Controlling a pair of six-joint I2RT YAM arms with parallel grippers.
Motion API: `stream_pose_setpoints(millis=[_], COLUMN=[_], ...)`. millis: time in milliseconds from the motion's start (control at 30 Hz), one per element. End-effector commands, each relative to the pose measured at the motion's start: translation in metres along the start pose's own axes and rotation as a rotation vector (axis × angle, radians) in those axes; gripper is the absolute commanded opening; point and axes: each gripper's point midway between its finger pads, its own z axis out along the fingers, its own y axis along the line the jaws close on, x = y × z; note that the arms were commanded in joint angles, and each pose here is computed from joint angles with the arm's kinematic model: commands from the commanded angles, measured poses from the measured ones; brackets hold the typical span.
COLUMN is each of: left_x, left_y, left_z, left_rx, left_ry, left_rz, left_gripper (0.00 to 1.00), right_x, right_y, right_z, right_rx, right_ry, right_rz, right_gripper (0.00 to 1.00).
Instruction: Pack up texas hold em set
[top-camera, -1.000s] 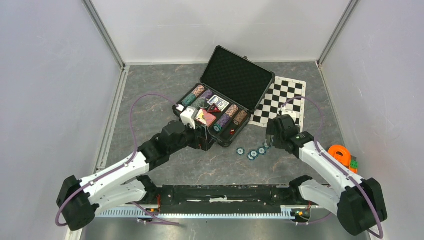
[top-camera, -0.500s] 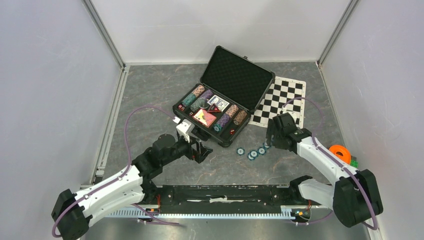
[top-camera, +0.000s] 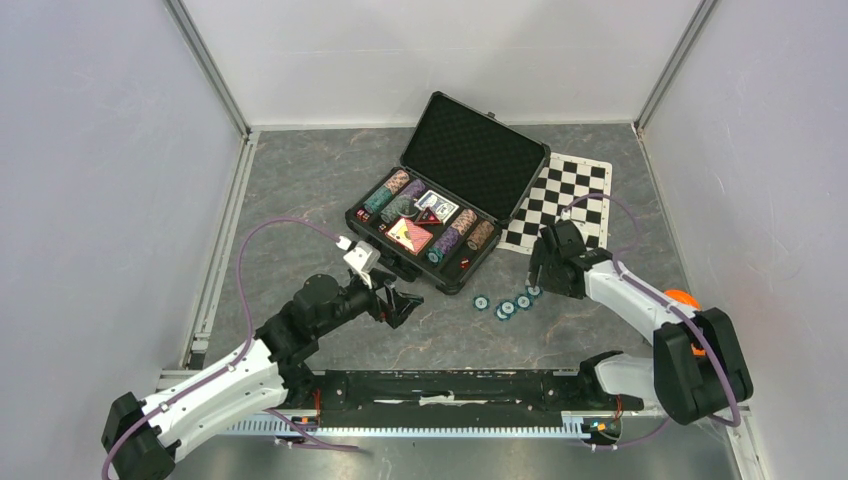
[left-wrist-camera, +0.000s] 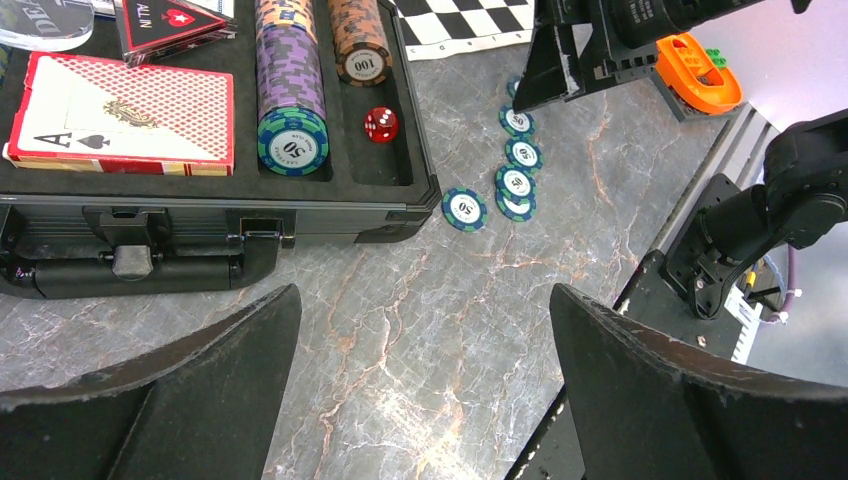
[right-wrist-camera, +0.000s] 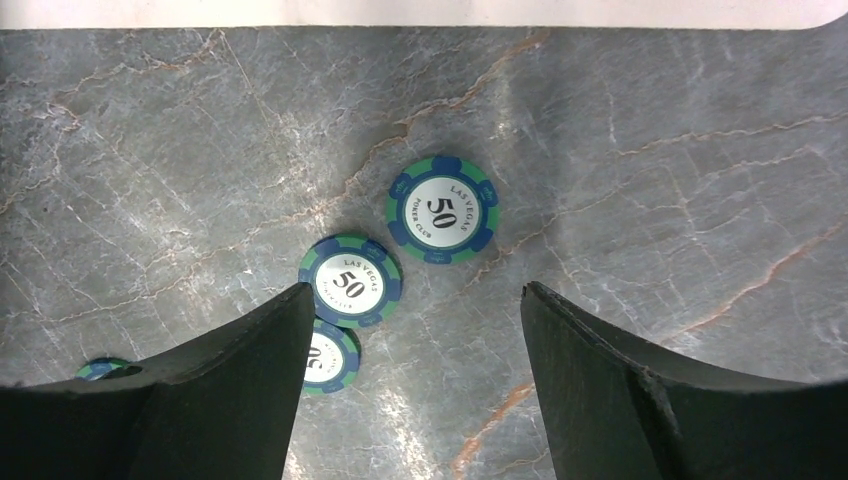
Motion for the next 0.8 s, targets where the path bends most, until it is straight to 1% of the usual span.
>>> stream_pose_setpoints(millis=[0,200,400,567,767], left_x=[-0.013,-0.013,-0.012,-0.012,-0.01], left_y=[-0.003,-0.002,-0.002,-0.002,-0.002], left_z=[0.0,0.0,0.0,0.001,0.004], left_rx=[0.017,0.015,0.013,0.013,0.014], left_ry=[-0.055,-0.053,-0.053,-0.05,-0.035], left_rz=[0.049,0.049,0.048,0.047,0.045], left_gripper=[1.0,1.0,1.0,1.0,1.0], right_x=[-0.011,-0.023,-0.024,-0.027,-0.024], right_y=[0.01,0.006,0.004,-0.002,-0.006], right_z=[0.007,0.012,0.019,0.024,0.029], right_rx=[-0.028,-0.015,-0.029,-0.007,0.026], right_ry=[-0.014,-0.027,-0.01,-0.001,0.016], right_rz=[0.045,0.086,0.114,0.13,0.125], right_gripper=[0.81,0.79,0.77,0.74,0.66])
